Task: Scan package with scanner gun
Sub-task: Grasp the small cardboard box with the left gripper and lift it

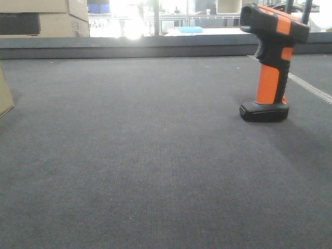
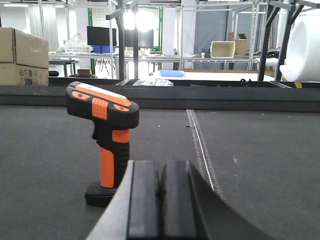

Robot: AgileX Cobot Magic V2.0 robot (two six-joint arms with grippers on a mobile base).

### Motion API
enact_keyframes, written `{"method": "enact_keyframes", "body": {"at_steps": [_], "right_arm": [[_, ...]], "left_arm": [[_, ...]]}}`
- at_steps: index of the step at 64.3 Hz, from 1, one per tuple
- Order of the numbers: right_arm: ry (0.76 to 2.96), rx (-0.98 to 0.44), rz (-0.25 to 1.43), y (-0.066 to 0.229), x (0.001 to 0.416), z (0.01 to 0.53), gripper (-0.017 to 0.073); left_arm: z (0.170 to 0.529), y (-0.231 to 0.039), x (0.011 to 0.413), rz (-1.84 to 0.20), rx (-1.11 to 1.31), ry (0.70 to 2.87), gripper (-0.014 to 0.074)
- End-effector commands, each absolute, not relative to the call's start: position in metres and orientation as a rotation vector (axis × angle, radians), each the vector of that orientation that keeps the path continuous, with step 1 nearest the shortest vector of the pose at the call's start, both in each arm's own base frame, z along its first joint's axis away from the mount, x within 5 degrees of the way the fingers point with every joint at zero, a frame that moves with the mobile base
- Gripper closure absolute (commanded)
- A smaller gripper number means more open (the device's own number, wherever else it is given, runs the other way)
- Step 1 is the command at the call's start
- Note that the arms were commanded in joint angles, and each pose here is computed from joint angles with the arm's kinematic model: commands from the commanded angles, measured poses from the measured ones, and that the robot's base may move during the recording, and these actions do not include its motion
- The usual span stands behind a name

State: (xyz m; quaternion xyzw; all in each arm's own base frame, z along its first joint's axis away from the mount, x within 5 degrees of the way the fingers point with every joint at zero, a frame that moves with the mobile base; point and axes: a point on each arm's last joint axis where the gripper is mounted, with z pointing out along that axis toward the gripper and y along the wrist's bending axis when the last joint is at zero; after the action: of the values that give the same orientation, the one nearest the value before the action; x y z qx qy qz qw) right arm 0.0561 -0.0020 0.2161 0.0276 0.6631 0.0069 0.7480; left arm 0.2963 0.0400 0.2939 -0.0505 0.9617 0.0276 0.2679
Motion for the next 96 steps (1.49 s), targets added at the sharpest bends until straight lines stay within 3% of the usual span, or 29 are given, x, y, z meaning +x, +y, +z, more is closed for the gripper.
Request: {"method": "enact_keyframes", "body": {"at_steps": [1, 17, 28, 66, 87, 96], "right_arm": [[1.422, 0.063, 0.017, -0.002, 0.055, 0.219, 0.0721], [1.422, 0.063, 0.017, -0.002, 0.055, 0.219, 0.0721], [1.422, 0.063, 0.017, -0.002, 0.055, 0.219, 0.0721], [1.422, 0.063, 0.017, -0.002, 0.055, 0.219, 0.0721], [1.422, 0.063, 0.017, -0.002, 0.055, 0.219, 0.0721], [1.422, 0.063, 0.017, -0.002, 0.055, 0.219, 0.0721]], "left_arm": [[0.293, 0.041, 0.297, 0.081, -0.135, 2.601, 0.0090], [0.293, 0.041, 0.296, 0.083, -0.134, 2.608, 0.0482], [0.294, 0.040, 0.296, 0.071, -0.140, 2.605, 0.0641], [0.305, 0.008, 0.301, -0.405, -0.335, 2.554, 0.0649], [0.323, -0.059, 0.309, -0.475, -0.062, 2.451, 0.0649], [0.326, -0.076, 0.310, -0.531, -0.115, 2.397, 0.0649]]}}
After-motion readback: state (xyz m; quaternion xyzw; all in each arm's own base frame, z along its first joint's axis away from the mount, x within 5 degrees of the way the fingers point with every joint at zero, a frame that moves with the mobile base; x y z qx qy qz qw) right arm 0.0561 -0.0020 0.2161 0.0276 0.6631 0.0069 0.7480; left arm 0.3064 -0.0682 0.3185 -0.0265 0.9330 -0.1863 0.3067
